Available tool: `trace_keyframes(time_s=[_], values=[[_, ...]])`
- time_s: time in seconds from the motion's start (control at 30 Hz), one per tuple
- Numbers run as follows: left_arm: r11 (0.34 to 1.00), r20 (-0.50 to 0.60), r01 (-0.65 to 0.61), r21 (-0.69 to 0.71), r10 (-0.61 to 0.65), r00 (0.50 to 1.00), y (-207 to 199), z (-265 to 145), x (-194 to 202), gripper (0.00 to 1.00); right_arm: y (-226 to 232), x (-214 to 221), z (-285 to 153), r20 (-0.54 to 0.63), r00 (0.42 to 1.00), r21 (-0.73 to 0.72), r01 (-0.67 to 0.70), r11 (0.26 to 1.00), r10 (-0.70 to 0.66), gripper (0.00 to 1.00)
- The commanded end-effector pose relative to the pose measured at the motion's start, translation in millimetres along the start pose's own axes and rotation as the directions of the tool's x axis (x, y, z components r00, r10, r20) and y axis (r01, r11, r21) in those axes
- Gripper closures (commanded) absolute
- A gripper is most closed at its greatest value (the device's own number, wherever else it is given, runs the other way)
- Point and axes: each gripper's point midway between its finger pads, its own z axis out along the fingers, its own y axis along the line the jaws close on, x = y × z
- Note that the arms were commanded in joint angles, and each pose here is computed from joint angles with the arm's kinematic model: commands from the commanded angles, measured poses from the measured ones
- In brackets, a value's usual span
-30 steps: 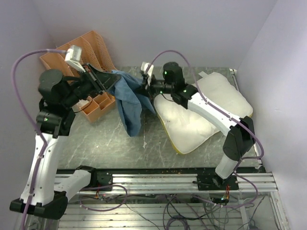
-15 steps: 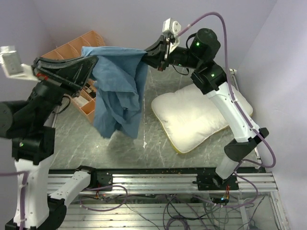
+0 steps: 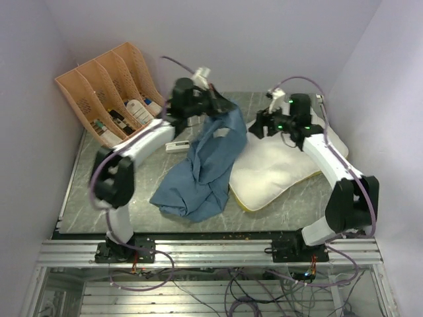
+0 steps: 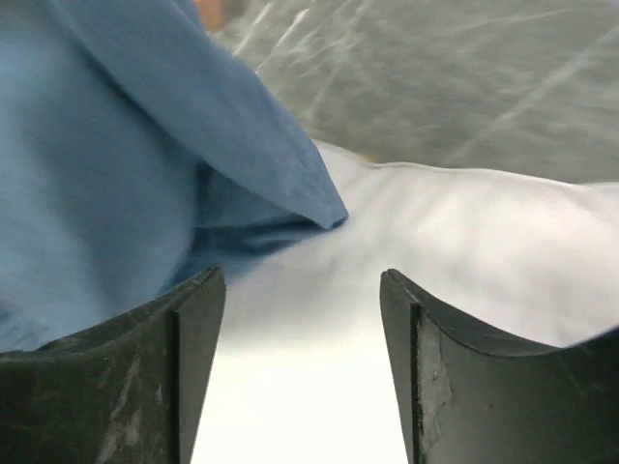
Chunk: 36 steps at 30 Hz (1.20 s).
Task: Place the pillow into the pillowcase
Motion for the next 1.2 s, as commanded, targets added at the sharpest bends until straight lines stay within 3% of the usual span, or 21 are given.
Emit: trace_keyframes(time_s=[0.0,0.17,0.3,0.47,0.57,0.8,1.03,1.17], values=[[0.991,-0.082,0.021,0.132,-0.01,0.997,-20,67,30,0.93,-10,-61,-75,0.185,0.967,0.07,0.163,0.984,-0.173,0.29],[0.993,-0.08,0.052,0.107,-0.043,0.996,-1,100,39,0.83,28,-56,-109,0.23,0.932,-0.061,0.301,0.952,-0.28,0.18],[1.0,-0.059,-0.018,0.005,0.019,0.998,3,94,25,0.48,59,-51,-116,0.289,0.922,-0.196,0.321,0.927,-0.259,0.18],[0.961,0.027,-0.212,-0.176,0.22,0.975,-4,50,-15,0.17,66,-45,-110,0.284,0.934,-0.274,0.297,0.915,-0.218,0.17],[0.932,0.095,-0.274,-0.237,0.303,0.948,-17,11,-41,0.03,67,-41,-106,0.273,0.941,-0.301,0.279,0.912,-0.198,0.17],[0.951,0.198,-0.246,-0.186,0.281,0.939,-21,-71,-64,0.02,73,-47,-112,0.298,0.932,-0.316,0.299,0.9,-0.205,0.16],[0.949,0.264,-0.206,-0.237,0.267,0.927,-2,-144,-46,0.02,75,-47,-112,0.309,0.929,-0.319,0.304,0.898,-0.204,0.16],[0.941,0.244,-0.208,-0.268,0.275,0.93,1,-173,-27,0.02,75,-49,-112,0.321,0.922,-0.313,0.318,0.895,-0.215,0.16]])
